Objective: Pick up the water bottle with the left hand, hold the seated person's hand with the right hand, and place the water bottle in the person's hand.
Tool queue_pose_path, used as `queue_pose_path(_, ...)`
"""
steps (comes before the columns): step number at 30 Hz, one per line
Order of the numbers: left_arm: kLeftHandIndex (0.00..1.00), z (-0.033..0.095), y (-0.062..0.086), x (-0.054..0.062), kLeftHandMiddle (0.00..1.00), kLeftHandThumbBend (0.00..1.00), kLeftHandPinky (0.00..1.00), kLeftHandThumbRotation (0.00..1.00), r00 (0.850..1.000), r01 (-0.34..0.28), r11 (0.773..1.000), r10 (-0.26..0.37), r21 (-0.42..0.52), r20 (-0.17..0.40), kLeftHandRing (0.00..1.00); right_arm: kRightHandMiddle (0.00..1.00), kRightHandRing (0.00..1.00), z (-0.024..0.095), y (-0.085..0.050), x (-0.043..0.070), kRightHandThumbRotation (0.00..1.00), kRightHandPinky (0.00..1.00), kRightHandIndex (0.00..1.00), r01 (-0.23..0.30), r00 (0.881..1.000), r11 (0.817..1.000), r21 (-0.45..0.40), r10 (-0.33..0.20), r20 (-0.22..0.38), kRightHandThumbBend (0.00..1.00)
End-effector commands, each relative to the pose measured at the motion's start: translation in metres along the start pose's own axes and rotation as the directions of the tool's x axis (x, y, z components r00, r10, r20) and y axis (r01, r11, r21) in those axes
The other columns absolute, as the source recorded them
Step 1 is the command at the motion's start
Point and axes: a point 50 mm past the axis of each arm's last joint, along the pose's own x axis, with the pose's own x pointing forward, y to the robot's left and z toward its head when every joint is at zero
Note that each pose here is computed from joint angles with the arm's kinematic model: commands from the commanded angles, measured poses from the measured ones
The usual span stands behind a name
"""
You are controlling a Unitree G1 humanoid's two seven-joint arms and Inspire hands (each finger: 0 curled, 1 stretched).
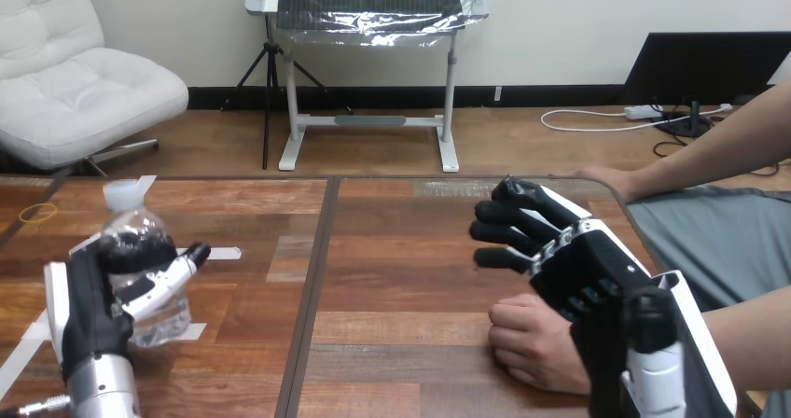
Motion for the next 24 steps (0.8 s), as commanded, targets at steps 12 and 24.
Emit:
queue_pose_path(12,0.43,0.064,-0.004,0.004,0.37,0.61,0.27,0.00,0.946,0.034,0.995,-0.002,-0.093,0.324,0.31,0.77,0.76,0.001,-0.042,0.030,0.91,0.70,0.79,0.024,0.999,0.970,-0.241,-0.012,0.050,0.75)
queue_pose_path(24,0.42,0.086,-0.003,-0.007,0.37,0.64,0.26,0.00,0.918,0.064,0.992,-0.015,-0.112,0.396,0.31,0.78,0.77,0.001,-0.079,0.043,0.88,0.70,0.79,-0.007,1.000,0.922,-0.386,0.017,0.022,0.71)
